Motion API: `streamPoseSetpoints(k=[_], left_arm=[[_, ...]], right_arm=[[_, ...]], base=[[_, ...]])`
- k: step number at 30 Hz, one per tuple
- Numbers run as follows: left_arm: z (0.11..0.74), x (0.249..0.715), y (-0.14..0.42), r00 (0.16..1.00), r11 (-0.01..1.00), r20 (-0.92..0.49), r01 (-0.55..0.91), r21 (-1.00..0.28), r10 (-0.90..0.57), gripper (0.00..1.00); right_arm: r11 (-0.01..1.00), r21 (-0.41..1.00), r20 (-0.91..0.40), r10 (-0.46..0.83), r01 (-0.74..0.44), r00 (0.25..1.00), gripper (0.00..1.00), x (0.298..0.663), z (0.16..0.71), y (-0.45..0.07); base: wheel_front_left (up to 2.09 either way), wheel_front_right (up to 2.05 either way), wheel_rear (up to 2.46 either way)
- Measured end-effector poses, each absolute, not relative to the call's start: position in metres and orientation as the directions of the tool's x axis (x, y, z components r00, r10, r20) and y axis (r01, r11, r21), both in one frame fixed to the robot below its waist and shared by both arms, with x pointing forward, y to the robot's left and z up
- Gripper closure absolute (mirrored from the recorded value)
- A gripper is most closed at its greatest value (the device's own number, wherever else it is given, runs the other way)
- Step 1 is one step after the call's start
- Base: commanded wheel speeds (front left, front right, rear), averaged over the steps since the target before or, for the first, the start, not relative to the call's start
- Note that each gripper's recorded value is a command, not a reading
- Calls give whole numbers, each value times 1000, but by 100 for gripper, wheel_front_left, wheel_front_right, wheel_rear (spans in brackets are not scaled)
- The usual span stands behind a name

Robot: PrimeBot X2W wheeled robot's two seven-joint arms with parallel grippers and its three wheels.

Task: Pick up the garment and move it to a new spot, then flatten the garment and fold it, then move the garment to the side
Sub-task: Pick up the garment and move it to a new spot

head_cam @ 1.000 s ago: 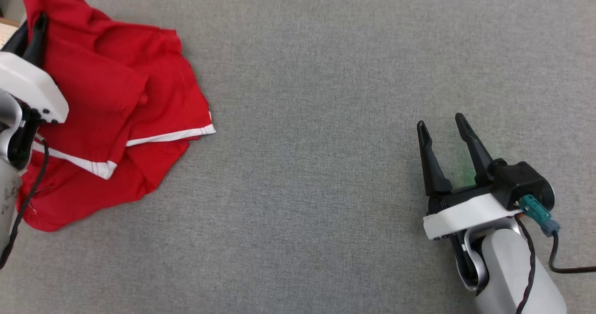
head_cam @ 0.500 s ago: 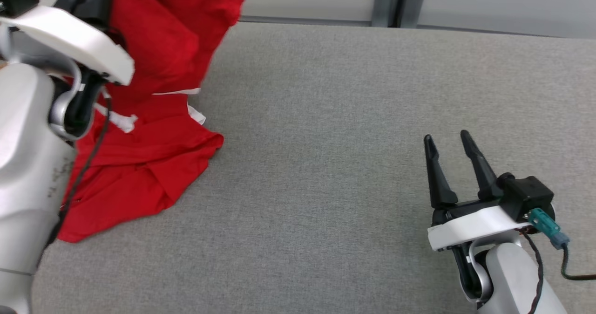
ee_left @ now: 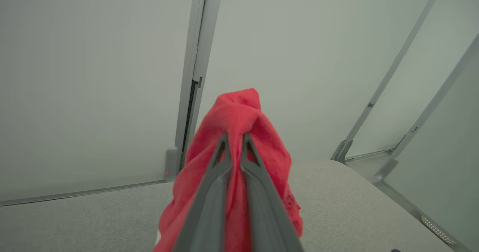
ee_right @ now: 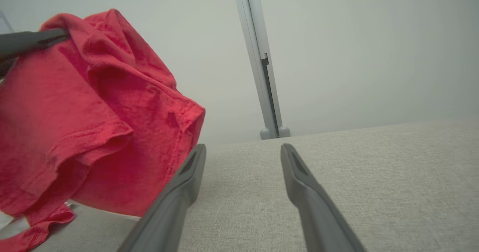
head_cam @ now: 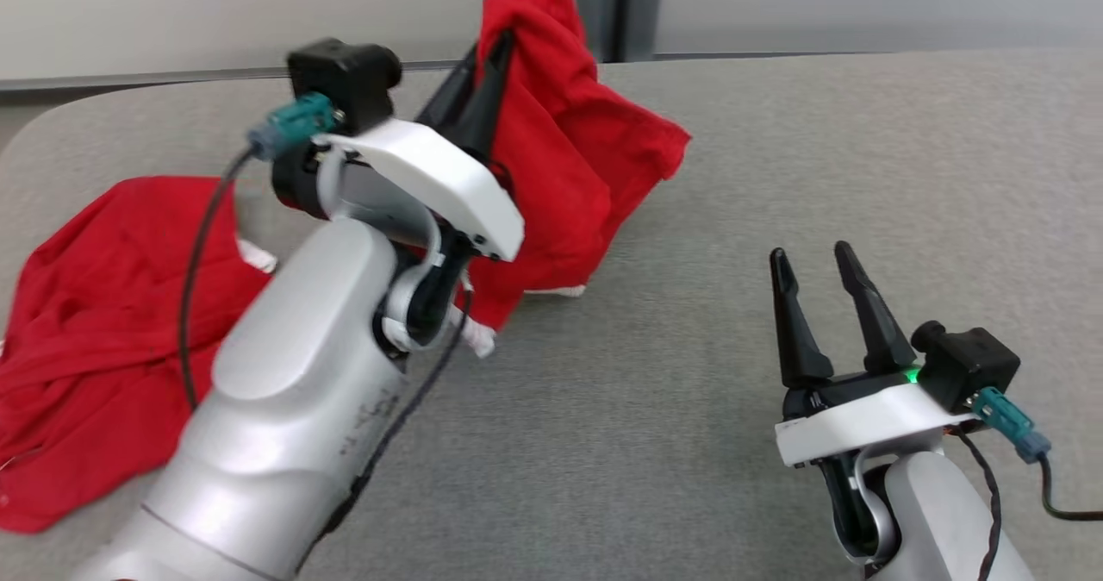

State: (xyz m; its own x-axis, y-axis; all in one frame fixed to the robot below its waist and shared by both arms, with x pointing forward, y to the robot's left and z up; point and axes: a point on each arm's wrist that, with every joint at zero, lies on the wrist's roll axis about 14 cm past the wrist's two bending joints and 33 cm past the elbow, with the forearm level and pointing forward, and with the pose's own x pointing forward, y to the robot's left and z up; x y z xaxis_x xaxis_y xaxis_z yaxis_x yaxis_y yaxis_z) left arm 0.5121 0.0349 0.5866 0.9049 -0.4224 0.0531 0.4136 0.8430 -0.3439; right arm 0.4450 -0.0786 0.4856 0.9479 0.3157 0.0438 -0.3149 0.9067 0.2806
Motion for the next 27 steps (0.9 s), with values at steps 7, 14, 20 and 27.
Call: streamPoseSetpoints(k=[7,14,20,27], left_arm=[[548,525,-19,901,820,5,398,-410,-435,100],[519,523,-73,864,782,-50,428,-453,-501,0],[515,519,-84,843,757,-59,447,-476,-535,0],[558,539,-37,901,806,68,415,-423,-428,0]], right_arm=[[932,280,51,224,-229,973,0,440,491,-117],[945,279,17,174,-172,985,0,426,483,-138],[946,279,0,170,-163,985,0,427,477,-139],[943,266,5,207,-201,978,0,435,476,-125]], base=[[0,0,0],[0,0,0],[0,0,0],[0,0,0]])
